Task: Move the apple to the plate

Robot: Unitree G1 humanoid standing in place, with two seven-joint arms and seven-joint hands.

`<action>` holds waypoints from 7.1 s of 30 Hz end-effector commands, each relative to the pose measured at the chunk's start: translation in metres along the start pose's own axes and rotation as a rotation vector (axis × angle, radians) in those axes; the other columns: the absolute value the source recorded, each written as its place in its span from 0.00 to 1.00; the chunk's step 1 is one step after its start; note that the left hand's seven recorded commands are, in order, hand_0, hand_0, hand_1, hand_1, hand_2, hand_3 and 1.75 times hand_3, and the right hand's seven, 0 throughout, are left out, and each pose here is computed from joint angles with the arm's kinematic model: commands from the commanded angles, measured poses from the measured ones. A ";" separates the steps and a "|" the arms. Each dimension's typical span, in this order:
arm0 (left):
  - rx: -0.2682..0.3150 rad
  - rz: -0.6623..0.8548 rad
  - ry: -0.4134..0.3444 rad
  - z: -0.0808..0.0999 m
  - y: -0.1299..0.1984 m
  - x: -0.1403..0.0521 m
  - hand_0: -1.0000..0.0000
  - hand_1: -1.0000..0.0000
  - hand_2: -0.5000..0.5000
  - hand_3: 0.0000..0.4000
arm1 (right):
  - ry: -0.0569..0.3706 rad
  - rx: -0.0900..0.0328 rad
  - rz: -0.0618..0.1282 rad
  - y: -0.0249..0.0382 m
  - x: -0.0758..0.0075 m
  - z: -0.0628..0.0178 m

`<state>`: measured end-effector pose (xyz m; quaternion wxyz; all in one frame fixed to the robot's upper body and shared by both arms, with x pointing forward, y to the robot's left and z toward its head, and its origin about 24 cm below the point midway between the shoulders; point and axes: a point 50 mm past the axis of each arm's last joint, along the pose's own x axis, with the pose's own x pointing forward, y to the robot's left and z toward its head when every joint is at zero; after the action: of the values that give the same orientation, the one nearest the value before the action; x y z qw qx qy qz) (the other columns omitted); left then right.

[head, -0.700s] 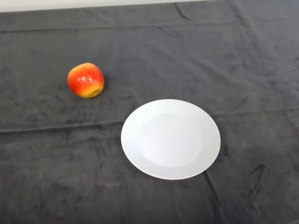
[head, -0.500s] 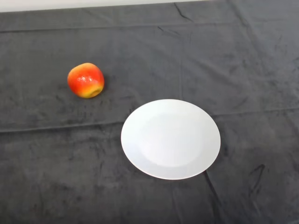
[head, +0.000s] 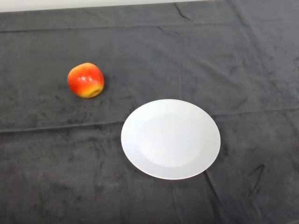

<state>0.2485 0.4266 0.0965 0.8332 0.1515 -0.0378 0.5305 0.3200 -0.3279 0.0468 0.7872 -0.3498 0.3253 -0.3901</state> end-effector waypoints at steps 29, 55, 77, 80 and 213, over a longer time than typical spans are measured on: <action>0.084 -0.361 -0.131 0.026 -0.079 -0.029 1.00 1.00 0.50 0.00 | 0.029 -0.024 -0.004 0.0002 0.0023 -0.0105; 0.044 -0.613 -0.211 0.046 -0.131 -0.081 1.00 1.00 0.50 0.00 | 0.027 -0.023 -0.003 0.0002 0.0022 -0.0109; 0.035 -0.789 -0.239 0.062 -0.158 -0.113 1.00 1.00 0.50 0.00 | 0.024 -0.021 0.000 0.0002 0.0021 -0.0111; 0.043 -0.807 -0.237 0.063 -0.162 -0.116 1.00 1.00 0.50 0.00 | 0.024 -0.021 0.000 0.0002 0.0021 -0.0111; 0.265 -1.066 -0.189 0.087 -0.232 -0.150 1.00 1.00 0.50 0.00 | 0.029 -0.024 -0.004 0.0001 0.0023 -0.0105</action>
<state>0.3843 0.1882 0.0679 0.9567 0.2837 0.0634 0.0178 0.3213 -0.3285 0.0499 0.7891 -0.3487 0.3191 -0.3923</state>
